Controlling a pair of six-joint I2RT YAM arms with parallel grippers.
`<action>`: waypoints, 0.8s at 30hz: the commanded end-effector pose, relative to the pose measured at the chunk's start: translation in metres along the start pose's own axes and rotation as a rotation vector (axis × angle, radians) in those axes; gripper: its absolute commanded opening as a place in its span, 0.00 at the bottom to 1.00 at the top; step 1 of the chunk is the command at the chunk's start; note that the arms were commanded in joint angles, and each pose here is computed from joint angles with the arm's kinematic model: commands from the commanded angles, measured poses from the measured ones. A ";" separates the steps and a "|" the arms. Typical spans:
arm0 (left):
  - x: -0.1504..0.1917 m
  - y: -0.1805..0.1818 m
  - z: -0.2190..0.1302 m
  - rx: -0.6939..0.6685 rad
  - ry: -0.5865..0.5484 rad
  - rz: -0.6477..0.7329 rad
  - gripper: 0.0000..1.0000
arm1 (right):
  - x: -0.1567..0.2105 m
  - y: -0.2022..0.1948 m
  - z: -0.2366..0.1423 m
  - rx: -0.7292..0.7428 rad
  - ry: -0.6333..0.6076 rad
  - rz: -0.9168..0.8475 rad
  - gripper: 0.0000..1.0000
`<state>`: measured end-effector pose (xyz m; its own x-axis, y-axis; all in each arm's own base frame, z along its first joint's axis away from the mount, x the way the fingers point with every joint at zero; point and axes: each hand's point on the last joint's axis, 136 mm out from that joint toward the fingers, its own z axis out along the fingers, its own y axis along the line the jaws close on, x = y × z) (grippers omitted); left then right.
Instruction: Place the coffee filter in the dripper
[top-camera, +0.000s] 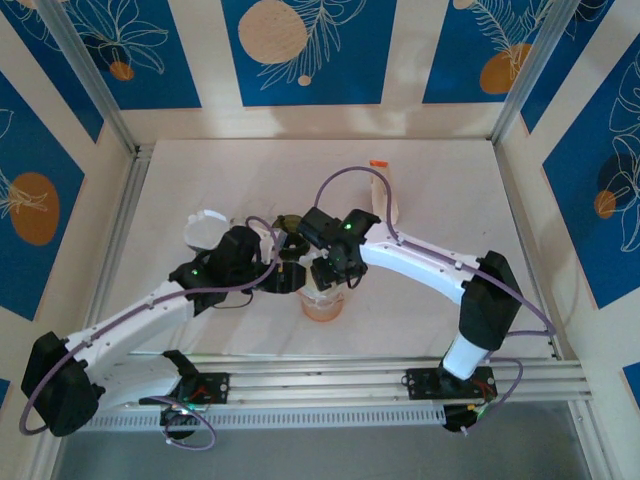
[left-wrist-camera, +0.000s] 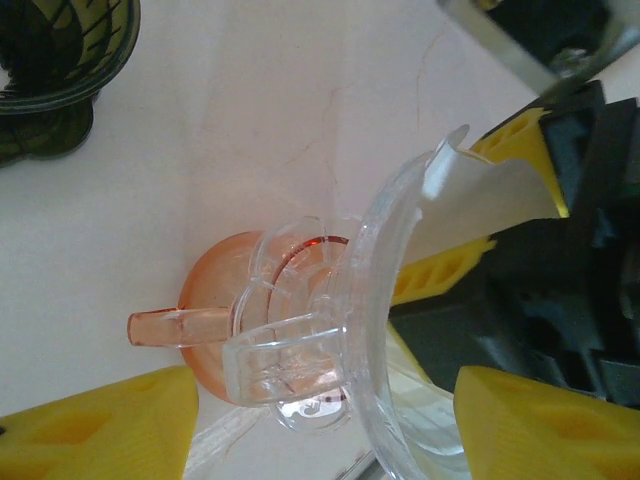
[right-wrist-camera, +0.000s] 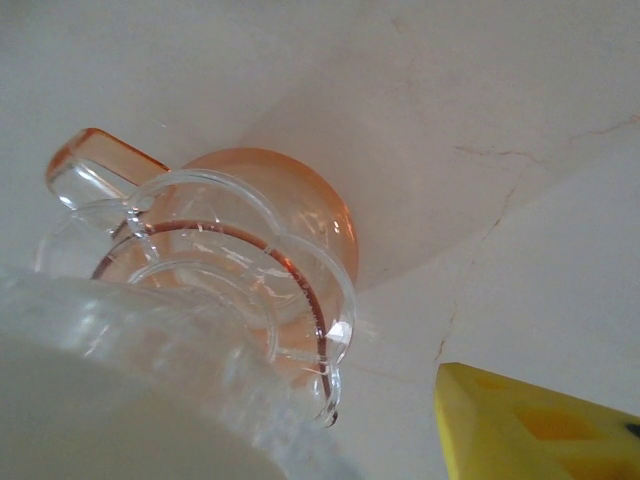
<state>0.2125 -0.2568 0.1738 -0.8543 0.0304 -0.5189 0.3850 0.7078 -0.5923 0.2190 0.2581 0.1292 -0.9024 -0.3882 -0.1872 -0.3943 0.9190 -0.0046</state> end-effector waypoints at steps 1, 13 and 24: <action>-0.015 -0.007 -0.013 0.014 -0.059 -0.002 0.69 | 0.004 -0.008 0.009 0.041 0.022 -0.015 0.61; -0.011 0.002 -0.010 0.005 -0.048 -0.027 0.71 | 0.005 -0.012 0.026 0.092 0.049 -0.044 0.61; -0.007 0.004 0.001 0.020 -0.025 -0.035 0.78 | 0.006 -0.012 0.027 0.095 0.050 -0.041 0.61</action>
<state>0.2197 -0.2533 0.1788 -0.8513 -0.0115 -0.5246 0.3658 0.7036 -0.6092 0.2239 0.2570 0.1137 -0.8930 -0.4167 -0.1698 -0.4147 0.9086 -0.0494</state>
